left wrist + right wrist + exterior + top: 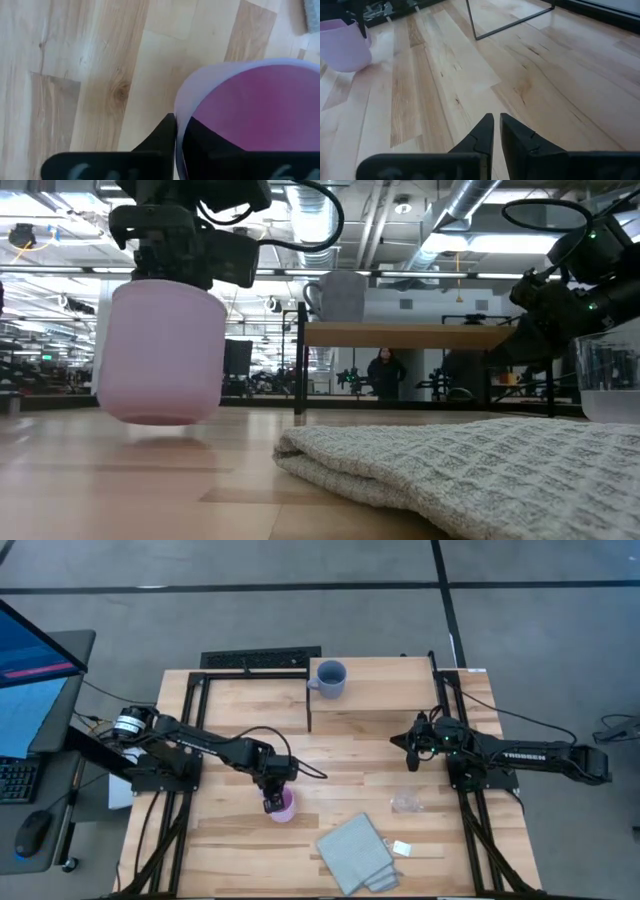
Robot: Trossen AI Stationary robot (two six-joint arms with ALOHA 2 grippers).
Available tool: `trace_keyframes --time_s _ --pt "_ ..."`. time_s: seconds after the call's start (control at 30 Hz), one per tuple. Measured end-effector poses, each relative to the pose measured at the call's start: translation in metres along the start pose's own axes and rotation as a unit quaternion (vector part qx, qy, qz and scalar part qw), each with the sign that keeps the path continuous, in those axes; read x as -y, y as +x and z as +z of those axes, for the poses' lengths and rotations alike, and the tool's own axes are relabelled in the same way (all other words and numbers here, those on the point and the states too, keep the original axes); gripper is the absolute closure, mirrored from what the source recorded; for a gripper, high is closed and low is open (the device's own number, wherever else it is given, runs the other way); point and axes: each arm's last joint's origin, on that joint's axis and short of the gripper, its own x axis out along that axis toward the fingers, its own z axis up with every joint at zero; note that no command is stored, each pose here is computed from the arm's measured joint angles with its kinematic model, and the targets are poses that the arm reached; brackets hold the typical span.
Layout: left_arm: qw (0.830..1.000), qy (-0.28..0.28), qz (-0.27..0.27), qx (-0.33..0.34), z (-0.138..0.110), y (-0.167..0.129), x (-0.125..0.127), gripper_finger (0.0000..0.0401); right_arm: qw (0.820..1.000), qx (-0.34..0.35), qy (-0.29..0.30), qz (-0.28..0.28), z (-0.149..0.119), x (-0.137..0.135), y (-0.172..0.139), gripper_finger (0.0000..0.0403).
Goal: Stack small to large cups/mugs on shelf
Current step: Put the pink mug on the shelf
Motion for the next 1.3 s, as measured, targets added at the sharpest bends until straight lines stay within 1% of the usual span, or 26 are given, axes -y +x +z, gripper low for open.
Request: trace_keyframes --time_s 0.17,0.23,0.37,0.57,0.63,0.73,0.83,0.97,1.1,1.2,1.3 --pt "1.000 0.000 0.002 -0.001 0.000 0.000 0.000 0.0392 1.000 0.000 0.000 0.000 0.000 0.000 0.000 0.0347" --pt "1.000 0.000 0.011 0.003 0.000 0.000 -0.001 0.0396 1.000 0.000 0.000 0.000 0.000 0.000 0.000 0.0347" --pt "1.000 -0.009 0.012 0.005 0.002 -0.002 -0.005 0.0398 1.000 0.000 0.000 0.000 0.000 0.000 0.000 0.0347" --pt "1.000 -0.005 0.022 0.004 0.016 -0.022 -0.010 0.0399 1.000 0.000 0.000 0.000 0.000 0.000 0.000 0.0347" --pt "1.000 0.004 0.021 0.012 0.024 -0.033 -0.010 0.0399 1.000 0.000 0.000 0.000 0.000 0.000 0.000 0.0347" --pt "0.999 0.018 0.016 0.042 0.040 -0.054 -0.011 0.0400 1.000 0.000 0.000 0.000 0.000 0.000 0.000 0.0347" --pt "0.996 0.033 0.015 0.083 0.057 -0.080 -0.012 0.0400 1.000 0.000 0.000 0.000 0.000 0.000 0.000 0.0347" --pt "0.988 0.053 0.022 0.145 0.078 -0.119 -0.017 0.0400 1.000 0.000 0.000 0.000 0.000 0.000 0.000 0.0347" --pt "0.978 0.059 0.038 0.198 0.090 -0.155 -0.023 0.0401 1.000 0.000 0.000 0.000 0.000 0.000 0.000 0.0347" --pt "0.970 0.064 0.049 0.229 0.097 -0.175 -0.029 0.0401 1.000 0.000 0.001 0.000 0.000 0.000 0.000 0.0347" --pt "0.965 0.064 0.055 0.248 0.101 -0.190 -0.035 0.0401 1.000 0.000 0.001 0.000 0.000 0.000 0.000 0.0347"
